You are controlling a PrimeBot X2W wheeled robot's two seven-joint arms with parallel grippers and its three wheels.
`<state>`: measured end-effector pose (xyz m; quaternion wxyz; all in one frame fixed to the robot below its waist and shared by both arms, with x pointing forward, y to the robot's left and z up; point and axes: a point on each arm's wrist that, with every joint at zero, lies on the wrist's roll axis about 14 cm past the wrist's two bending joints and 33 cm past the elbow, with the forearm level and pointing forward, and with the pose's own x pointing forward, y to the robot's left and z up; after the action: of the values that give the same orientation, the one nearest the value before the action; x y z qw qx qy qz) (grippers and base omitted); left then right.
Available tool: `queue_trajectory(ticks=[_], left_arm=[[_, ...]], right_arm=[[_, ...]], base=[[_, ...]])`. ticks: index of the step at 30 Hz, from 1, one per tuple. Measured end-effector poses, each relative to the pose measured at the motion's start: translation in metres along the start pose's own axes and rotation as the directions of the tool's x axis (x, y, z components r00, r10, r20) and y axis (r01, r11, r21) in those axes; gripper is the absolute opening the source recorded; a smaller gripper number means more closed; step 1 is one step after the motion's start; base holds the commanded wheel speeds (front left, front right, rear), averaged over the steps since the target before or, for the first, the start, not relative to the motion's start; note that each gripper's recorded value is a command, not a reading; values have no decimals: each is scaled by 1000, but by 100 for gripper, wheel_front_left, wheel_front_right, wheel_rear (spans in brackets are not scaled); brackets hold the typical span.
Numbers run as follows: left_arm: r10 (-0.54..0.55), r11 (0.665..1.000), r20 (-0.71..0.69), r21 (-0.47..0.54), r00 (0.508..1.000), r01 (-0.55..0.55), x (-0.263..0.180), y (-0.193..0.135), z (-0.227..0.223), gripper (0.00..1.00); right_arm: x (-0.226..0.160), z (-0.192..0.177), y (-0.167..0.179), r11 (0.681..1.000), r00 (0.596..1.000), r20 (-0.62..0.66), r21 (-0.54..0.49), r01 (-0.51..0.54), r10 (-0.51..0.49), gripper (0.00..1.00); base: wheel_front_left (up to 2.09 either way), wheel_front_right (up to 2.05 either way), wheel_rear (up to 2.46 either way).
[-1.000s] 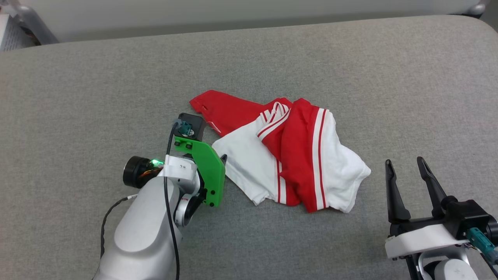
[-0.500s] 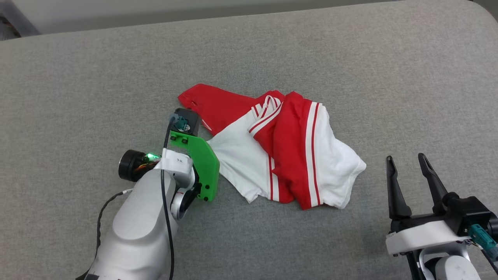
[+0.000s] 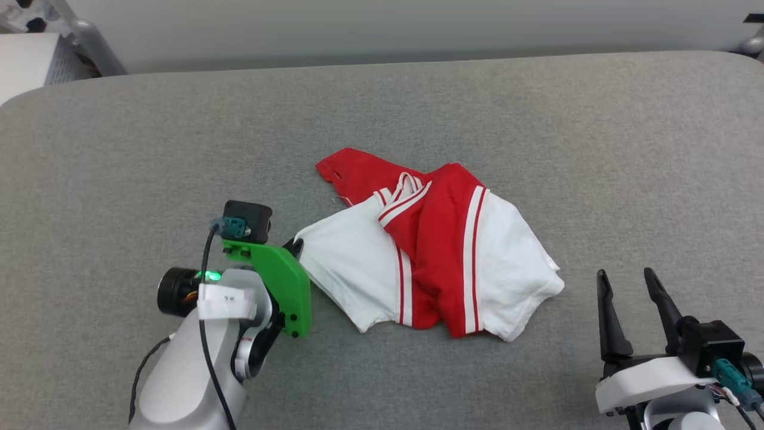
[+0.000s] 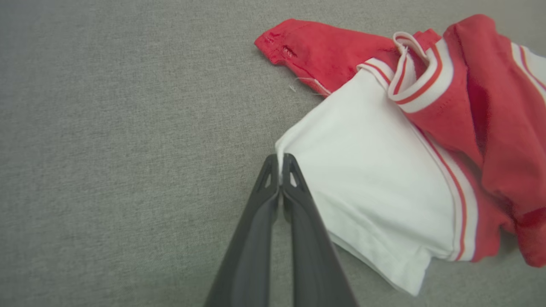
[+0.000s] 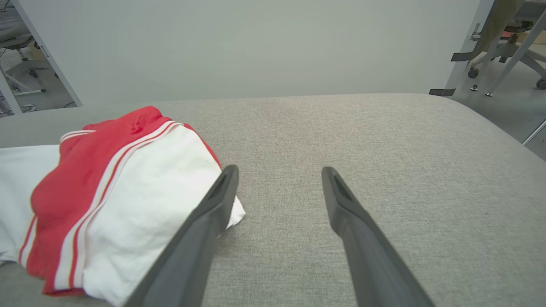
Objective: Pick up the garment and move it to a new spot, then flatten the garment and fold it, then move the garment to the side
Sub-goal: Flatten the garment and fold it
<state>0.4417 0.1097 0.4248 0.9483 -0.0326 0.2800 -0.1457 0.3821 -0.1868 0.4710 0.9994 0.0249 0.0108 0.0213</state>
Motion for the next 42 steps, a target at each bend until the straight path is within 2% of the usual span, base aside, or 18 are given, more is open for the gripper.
queue_trajectory(ticks=[6,12,16,20,26,32,42], left_arm=[[30,999,-8,-30,1000,-30,-35,8,-18,0],[35,996,-38,-77,999,-38,-55,4,-38,0],[38,996,-18,-84,999,-40,-59,2,-33,0],[38,996,-14,-85,999,-39,-59,1,-32,0],[37,996,-17,-86,999,-38,-57,1,-34,0],[35,996,-20,-84,999,-36,-51,3,-33,0],[40,995,-32,-88,999,-43,-42,8,-35,0]], right_arm=[[-1,-15,13,999,997,-63,12,-37,37,100],[-1,-35,30,995,962,-256,44,-90,98,100],[9,-32,33,988,907,-393,27,-155,153,100],[21,-29,23,984,834,-530,-2,-179,151,100],[40,-26,30,974,764,-621,-8,-228,174,100],[39,-53,42,958,659,-729,-13,-286,187,100],[41,-87,51,942,577,-794,-15,-336,194,100]], base=[[0,0,0],[0,0,0],[0,0,0],[0,0,0],[0,0,0],[0,0,0],[0,0,0]])
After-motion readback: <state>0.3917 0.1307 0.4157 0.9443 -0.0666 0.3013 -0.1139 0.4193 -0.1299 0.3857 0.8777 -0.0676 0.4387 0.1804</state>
